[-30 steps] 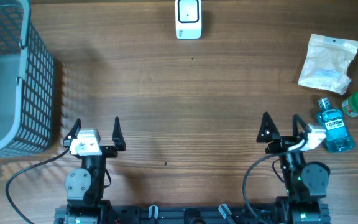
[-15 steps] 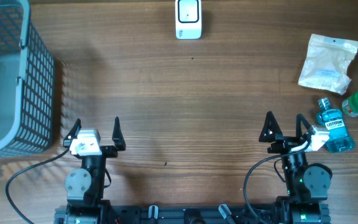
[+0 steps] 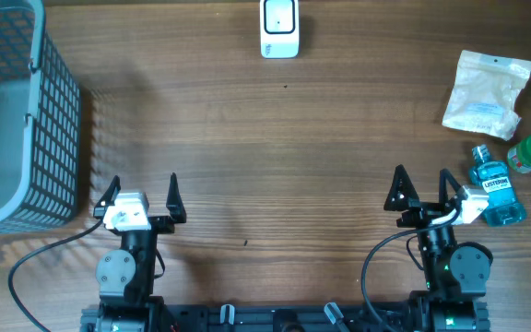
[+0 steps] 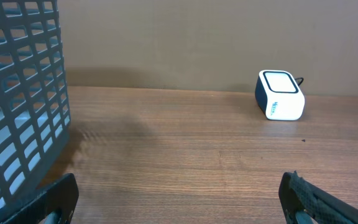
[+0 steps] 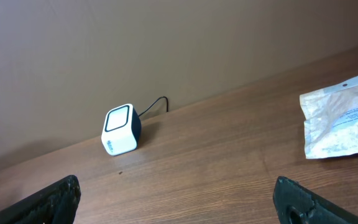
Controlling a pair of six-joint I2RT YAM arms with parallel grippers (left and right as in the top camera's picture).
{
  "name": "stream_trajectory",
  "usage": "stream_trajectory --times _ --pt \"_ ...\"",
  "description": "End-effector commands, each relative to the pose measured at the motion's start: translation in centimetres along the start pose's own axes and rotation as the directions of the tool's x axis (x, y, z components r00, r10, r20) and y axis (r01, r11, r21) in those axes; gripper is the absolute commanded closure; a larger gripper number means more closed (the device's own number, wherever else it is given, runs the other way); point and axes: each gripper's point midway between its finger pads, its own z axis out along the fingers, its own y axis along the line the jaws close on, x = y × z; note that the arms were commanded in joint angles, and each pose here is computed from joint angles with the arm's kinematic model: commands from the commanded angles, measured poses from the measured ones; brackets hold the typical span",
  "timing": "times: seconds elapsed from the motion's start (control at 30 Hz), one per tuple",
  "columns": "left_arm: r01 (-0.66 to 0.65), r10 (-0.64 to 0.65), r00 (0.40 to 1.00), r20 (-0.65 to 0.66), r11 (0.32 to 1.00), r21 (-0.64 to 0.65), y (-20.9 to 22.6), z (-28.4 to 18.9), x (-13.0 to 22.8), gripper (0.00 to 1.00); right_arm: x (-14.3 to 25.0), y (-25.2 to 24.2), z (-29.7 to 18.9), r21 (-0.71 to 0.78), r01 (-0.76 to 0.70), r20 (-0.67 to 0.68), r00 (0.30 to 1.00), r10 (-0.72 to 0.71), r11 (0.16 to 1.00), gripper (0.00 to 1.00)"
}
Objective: Scan the item barcode
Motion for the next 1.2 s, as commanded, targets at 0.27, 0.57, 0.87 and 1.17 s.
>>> stream_trajectory --times 0.27,0.57,0.87,1.17 --pt "0.01 -0.01 1.0 0.004 1.0 0.0 0.06 0.0 0.04 0.0 -0.44 -0.24 -0.1 0.021 0.354 0.016 0.935 -0.354 0.935 0.0" --pt "0.01 -0.01 1.0 0.004 1.0 0.0 0.06 0.0 0.04 0.0 -0.45 -0.21 -0.1 0.022 0.464 0.014 0.886 -0.464 0.886 0.0" --pt "0.01 -0.01 1.0 0.004 1.0 0.0 0.06 0.0 0.04 0.0 -0.43 -0.22 -0.09 0.022 0.464 0.013 0.886 -0.464 0.886 0.0" --pt "0.011 -0.011 1.0 0.009 1.0 -0.004 0.16 -0.02 -0.06 0.0 -0.43 -0.22 -0.09 0.022 0.464 0.013 0.886 -0.464 0.886 0.0"
